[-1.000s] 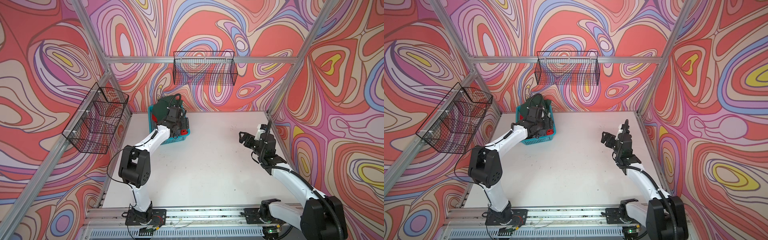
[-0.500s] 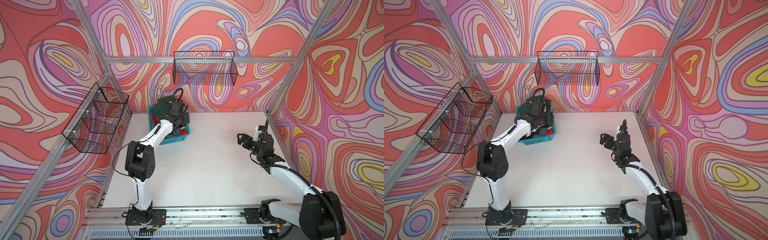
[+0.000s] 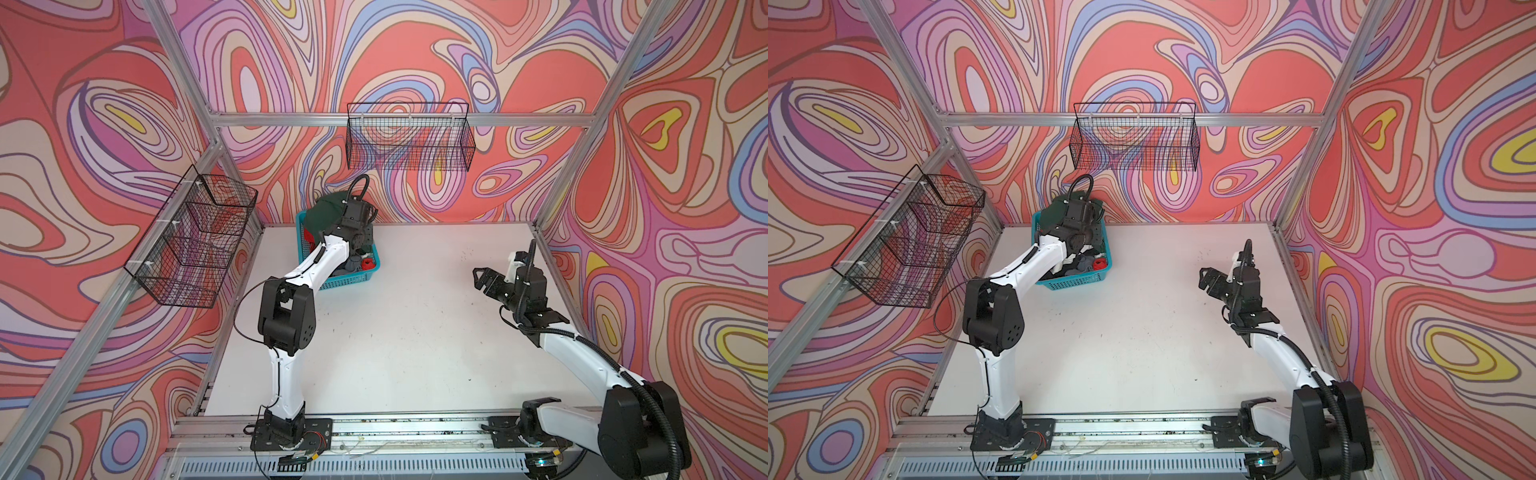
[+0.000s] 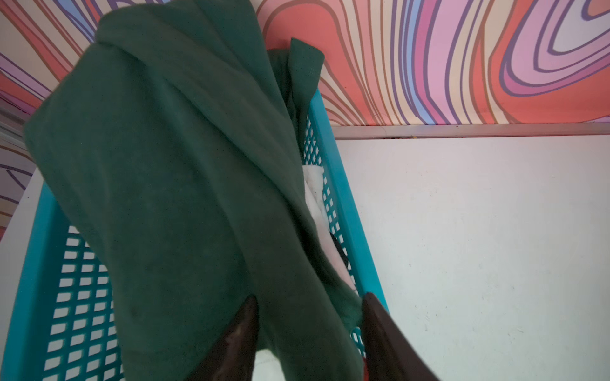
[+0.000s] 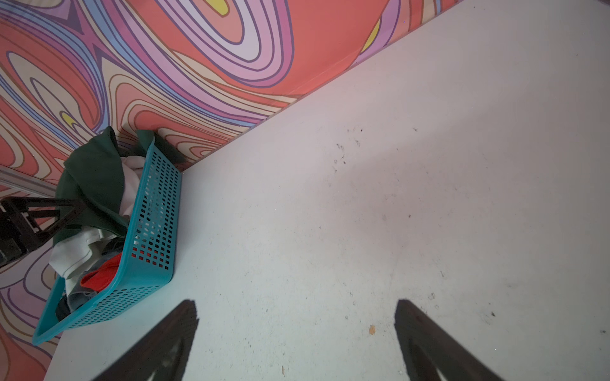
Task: Fold and stack the t-shirts
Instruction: 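Grasp the green t-shirt with the left gripper and lift it up, then hold the green t-shirt up with the left gripper while the right gripper grasps it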
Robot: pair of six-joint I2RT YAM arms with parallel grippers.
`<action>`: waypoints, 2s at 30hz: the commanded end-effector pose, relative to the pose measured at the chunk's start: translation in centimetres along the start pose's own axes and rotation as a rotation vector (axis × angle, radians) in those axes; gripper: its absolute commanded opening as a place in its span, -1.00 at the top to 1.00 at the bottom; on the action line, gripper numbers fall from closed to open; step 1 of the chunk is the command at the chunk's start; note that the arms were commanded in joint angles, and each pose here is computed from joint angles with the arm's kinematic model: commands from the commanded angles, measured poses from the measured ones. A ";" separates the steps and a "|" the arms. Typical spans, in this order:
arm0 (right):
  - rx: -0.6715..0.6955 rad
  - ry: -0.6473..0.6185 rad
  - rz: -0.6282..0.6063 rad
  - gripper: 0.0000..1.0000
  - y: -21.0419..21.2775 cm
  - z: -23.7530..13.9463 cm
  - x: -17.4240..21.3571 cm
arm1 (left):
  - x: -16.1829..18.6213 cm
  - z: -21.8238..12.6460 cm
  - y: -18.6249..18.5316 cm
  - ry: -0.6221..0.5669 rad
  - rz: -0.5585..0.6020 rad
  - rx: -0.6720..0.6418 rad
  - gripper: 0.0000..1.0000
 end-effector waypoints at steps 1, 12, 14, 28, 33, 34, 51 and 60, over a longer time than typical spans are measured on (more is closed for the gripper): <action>-0.009 0.008 0.007 -0.96 0.1 -0.1 0.2 | -0.5 0.1 0.1 -0.004 0.034 -0.043 0.51; -0.039 0.018 0.026 -0.94 0.4 -0.1 0.2 | -2.0 -4.5 1.5 -0.066 -0.001 -0.066 1.00; -0.049 0.018 0.028 -0.93 0.5 -0.2 0.2 | -2.5 -6.4 2.0 -0.092 -0.018 -0.069 1.00; -0.122 0.041 -0.017 -0.96 3.9 0.1 0.8 | -10.9 -22.2 5.3 -0.469 -0.039 -0.003 1.00; -0.156 0.058 -0.035 -0.96 5.5 -0.1 1.2 | -14.6 -26.2 5.9 -0.590 0.003 -0.007 1.00; -0.161 0.062 -0.038 -0.96 5.8 -0.2 1.3 | -15.3 -27.1 5.9 -0.614 0.006 0.001 1.00; -0.408 0.129 -0.140 -0.97 15.4 0.1 3.2 | -14.4 -32.6 5.8 -0.693 -0.029 0.256 1.00; -0.695 0.136 -0.411 -0.96 24.3 1.9 8.7 | -9.9 -29.3 3.1 -0.532 -0.016 0.337 1.00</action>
Point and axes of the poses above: each gripper's point midway between its finger pads, its own z axis out along the fingers, its own y axis along the line the jaws close on, x = y × z, the point moved 9 cm from there along -z, back along the fingers, and after that the axes turned 5 degrees about z, right-handed, at the moved point
